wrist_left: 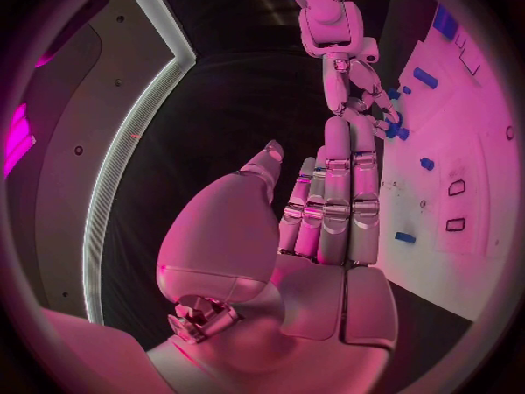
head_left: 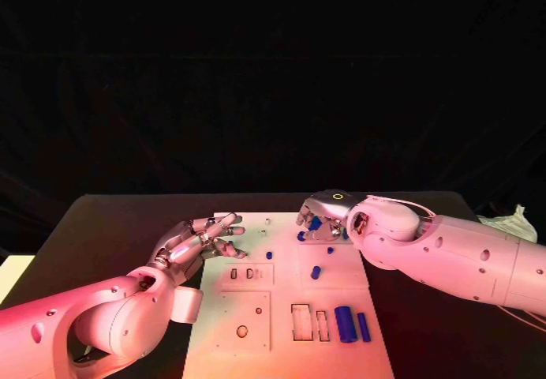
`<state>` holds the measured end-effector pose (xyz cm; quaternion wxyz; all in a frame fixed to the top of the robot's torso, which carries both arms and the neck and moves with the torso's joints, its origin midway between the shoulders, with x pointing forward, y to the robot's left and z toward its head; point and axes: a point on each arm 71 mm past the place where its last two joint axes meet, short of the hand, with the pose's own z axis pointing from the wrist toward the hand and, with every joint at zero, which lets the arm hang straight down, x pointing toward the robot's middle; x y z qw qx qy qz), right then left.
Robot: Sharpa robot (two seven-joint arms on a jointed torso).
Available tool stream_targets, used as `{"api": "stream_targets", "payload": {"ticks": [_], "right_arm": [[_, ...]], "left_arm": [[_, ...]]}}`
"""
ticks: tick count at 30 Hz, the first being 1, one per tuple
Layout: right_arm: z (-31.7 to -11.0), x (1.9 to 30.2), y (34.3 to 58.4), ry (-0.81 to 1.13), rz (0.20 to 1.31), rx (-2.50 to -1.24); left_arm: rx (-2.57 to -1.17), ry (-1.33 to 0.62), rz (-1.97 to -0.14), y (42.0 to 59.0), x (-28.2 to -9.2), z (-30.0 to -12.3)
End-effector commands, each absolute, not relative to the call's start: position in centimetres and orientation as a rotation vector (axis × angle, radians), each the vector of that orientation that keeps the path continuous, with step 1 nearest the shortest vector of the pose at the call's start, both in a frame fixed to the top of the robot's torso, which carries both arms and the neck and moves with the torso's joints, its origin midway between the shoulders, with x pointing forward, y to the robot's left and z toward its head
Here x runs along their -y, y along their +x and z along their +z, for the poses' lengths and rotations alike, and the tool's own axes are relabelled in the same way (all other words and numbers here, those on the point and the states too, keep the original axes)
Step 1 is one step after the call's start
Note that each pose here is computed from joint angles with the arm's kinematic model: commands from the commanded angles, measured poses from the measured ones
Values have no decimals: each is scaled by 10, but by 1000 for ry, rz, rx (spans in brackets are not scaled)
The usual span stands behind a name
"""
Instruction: Assemble the parts on the task board
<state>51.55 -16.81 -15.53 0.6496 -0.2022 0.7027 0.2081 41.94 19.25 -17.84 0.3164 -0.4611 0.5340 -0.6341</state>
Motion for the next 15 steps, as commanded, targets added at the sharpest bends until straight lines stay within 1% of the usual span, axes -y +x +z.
{"api": "stream_targets", "payload": {"ticks": [1,15], "right_arm": [[-158,166,516,-492,460,-1613],[-164,164,519,-505,435,-1653]], "left_arm": [[-1410,-1207,-1700,418,-190,-176],[-1411,-1206,-1702,418,-190,-175]]}}
